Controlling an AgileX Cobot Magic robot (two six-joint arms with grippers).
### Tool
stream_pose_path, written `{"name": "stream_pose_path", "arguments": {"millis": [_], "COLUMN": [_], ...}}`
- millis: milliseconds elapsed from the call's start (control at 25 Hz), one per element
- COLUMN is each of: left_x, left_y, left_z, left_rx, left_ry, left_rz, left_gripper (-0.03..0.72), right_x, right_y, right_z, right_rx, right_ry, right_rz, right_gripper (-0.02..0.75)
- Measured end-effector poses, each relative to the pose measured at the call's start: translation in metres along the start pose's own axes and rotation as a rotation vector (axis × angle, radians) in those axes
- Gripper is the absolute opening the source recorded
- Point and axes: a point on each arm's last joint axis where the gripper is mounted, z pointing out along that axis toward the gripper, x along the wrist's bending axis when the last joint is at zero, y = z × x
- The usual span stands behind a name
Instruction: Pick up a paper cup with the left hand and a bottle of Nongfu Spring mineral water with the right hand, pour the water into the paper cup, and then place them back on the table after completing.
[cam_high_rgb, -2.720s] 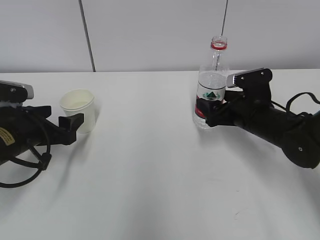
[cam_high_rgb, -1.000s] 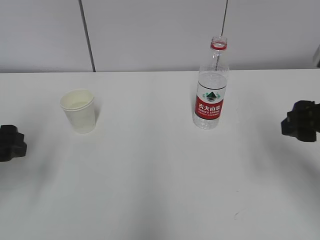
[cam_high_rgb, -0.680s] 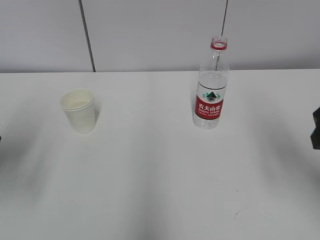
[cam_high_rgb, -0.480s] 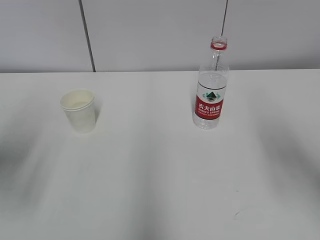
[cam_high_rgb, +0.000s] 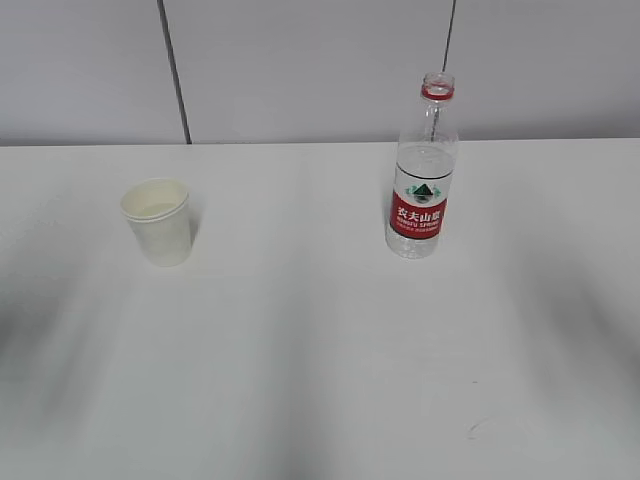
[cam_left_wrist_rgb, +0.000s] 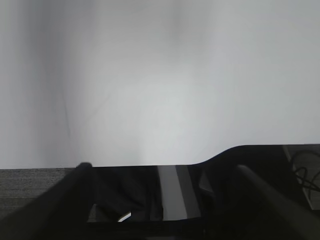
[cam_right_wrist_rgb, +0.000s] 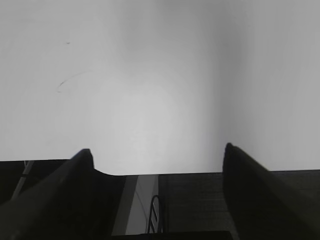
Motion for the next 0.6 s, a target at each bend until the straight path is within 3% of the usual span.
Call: {"name": "stream_pose_path", "arguments": {"millis": [160,280,440,600], "left_x": [0.0,0.001,0.005,0.011], "left_y": [0.0,-0.006,-0.025,-0.054], "left_z": [-0.001,-0.009,-0.033,-0.059], "left_rx": [-0.003,-0.043,-0.169,-0.318], "left_ry": [-0.001,-0.008,-0.027,-0.043], "left_rz": [0.017,0.033,0.041,0.06], "left_gripper": [0.513,0.513,0.513,0.512], "right_x": [0.002,0.008,0.012,0.005], "right_y": [-0.001,-0.004,-0.019,-0.041], "right_z": [0.0,-0.004,-0.019,-0.04], "right_rx": [0.008,0.009,-0.033,-0.138], "right_ry": [0.027,0.096,0.197,0.21], "right_rz": [0.004,0.023,0.009,-0.02], "right_gripper": [0.587,0.587,0.587,0.587]}}
